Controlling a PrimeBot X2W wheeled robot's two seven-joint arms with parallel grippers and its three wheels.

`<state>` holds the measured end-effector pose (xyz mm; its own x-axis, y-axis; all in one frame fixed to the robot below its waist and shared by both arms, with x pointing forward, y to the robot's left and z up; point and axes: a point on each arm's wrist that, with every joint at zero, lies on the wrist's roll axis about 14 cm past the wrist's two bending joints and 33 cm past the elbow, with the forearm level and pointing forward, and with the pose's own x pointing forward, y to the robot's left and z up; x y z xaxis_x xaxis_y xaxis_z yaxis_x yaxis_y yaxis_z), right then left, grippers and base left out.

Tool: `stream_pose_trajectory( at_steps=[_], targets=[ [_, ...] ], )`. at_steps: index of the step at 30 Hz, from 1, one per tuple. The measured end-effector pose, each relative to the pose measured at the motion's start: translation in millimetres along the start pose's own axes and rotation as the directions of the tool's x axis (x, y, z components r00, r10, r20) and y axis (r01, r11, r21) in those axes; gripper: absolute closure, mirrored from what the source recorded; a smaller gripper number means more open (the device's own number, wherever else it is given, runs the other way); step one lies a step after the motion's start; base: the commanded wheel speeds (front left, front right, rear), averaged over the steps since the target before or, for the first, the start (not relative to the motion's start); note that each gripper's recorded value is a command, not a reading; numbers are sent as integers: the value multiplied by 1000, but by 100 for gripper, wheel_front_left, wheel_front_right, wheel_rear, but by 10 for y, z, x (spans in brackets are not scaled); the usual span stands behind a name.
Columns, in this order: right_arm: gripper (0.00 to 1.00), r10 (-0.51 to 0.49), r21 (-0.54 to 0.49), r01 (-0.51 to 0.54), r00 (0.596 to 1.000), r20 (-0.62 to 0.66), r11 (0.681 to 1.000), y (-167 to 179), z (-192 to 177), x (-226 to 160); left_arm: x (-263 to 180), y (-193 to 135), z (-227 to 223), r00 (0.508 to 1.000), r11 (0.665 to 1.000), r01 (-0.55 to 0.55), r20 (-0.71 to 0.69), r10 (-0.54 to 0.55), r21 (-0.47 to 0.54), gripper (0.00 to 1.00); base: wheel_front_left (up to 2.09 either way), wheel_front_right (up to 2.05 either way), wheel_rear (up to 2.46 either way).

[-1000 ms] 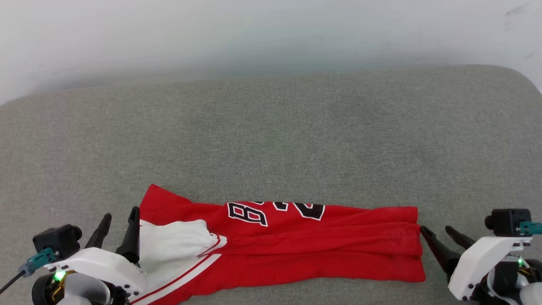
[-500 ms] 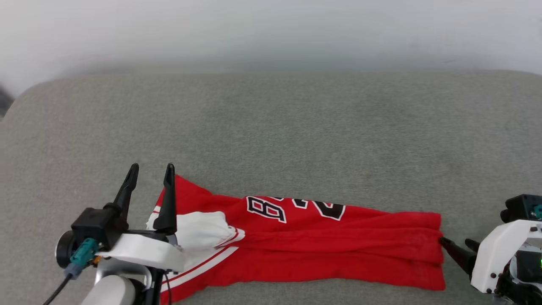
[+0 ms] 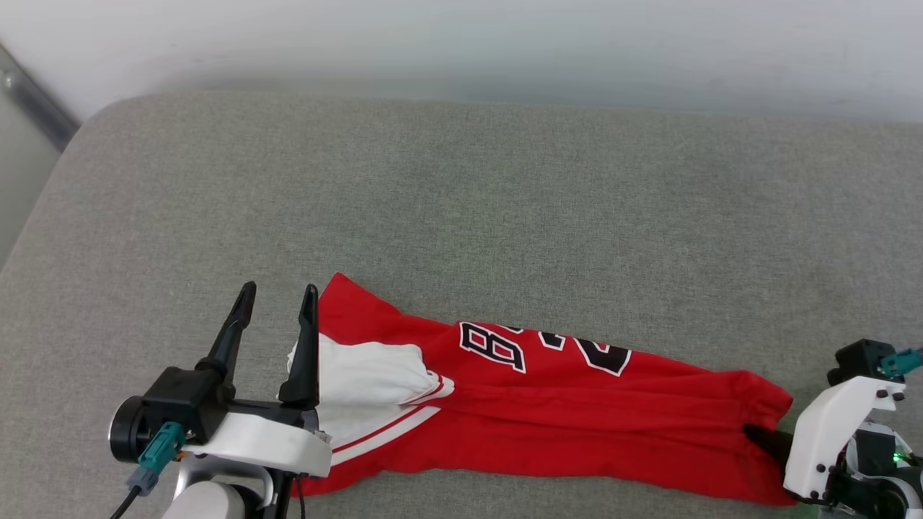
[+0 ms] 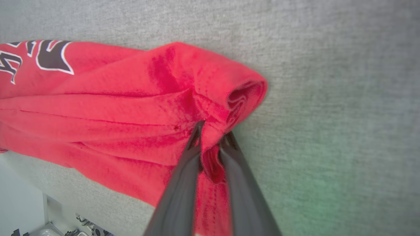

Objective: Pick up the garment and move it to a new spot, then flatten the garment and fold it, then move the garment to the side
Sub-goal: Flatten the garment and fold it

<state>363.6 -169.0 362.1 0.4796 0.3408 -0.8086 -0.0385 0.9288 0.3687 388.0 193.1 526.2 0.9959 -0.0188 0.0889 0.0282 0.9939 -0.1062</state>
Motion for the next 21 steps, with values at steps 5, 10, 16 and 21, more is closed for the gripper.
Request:
stream_pose_trajectory(
  at_steps=[5,10,16,21],
  targets=[
    [100,15,-26,-13,999,50,1000,65,83,-95,-45,36,50,1000,1000,-15,13,15,13,0,0,0,0],
    [100,1,-32,3,991,133,999,-15,241,-323,-74,39,83,1000,1000,-18,21,18,24,0,0,0,0],
    [100,-102,56,92,973,209,994,-429,319,-706,-55,-92,118,999,1000,11,30,-11,17,0,0,0,0],
    [100,-232,194,185,939,255,963,-900,311,-1100,-44,-181,146,999,999,34,33,-35,16,0,0,0,0]
  ],
)
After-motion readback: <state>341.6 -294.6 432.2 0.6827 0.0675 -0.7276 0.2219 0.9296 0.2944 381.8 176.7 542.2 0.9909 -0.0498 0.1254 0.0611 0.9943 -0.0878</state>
